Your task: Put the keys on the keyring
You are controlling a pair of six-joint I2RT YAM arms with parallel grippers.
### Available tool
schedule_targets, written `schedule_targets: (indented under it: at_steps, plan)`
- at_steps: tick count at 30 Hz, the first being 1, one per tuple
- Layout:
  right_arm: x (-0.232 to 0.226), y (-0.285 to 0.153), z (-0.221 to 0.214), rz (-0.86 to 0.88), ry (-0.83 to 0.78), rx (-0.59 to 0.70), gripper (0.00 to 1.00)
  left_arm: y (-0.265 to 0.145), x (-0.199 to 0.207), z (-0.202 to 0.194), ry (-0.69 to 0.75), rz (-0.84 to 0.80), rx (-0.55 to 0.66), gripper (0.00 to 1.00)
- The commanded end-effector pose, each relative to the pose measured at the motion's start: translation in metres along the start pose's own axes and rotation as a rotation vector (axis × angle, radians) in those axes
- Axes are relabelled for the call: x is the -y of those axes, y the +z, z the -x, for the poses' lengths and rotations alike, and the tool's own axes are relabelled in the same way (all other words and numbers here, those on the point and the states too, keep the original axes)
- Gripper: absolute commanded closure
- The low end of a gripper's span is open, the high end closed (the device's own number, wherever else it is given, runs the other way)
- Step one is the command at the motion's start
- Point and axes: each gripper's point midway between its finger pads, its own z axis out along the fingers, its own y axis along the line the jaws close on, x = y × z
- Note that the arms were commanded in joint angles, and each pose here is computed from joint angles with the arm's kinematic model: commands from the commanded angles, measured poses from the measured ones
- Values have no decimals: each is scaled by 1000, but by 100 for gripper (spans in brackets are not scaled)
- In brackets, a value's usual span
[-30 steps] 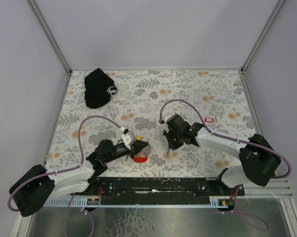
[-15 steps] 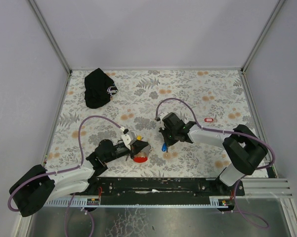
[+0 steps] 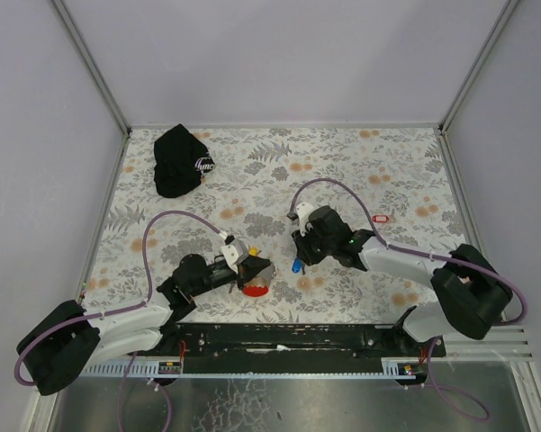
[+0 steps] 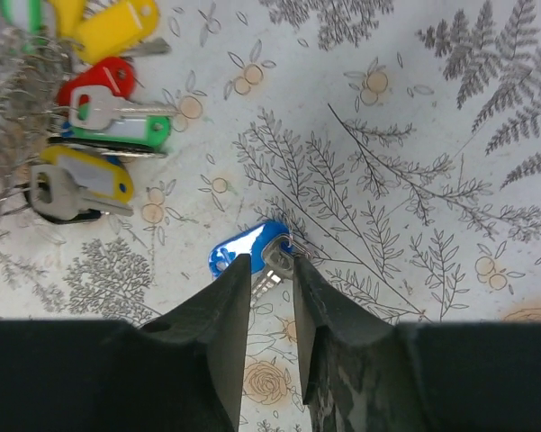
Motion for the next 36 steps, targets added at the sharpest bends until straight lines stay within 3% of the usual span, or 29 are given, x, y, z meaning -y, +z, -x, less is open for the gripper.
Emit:
schedule_targets:
  at_steps: [1,13,22,36]
  plan:
    - [-13,-22,40,116,-120,200,67,2,2,18,21,-20,66,100]
    - [-73,-66,64,450,-588,637,74,0,11,23,19,-77,89,100]
    - [-93,-57,69,579,-718,678,76,0,12,22,14,-88,86,100]
    - [-101,-55,69,649,-744,670,79,2,13,20,8,-100,75,100]
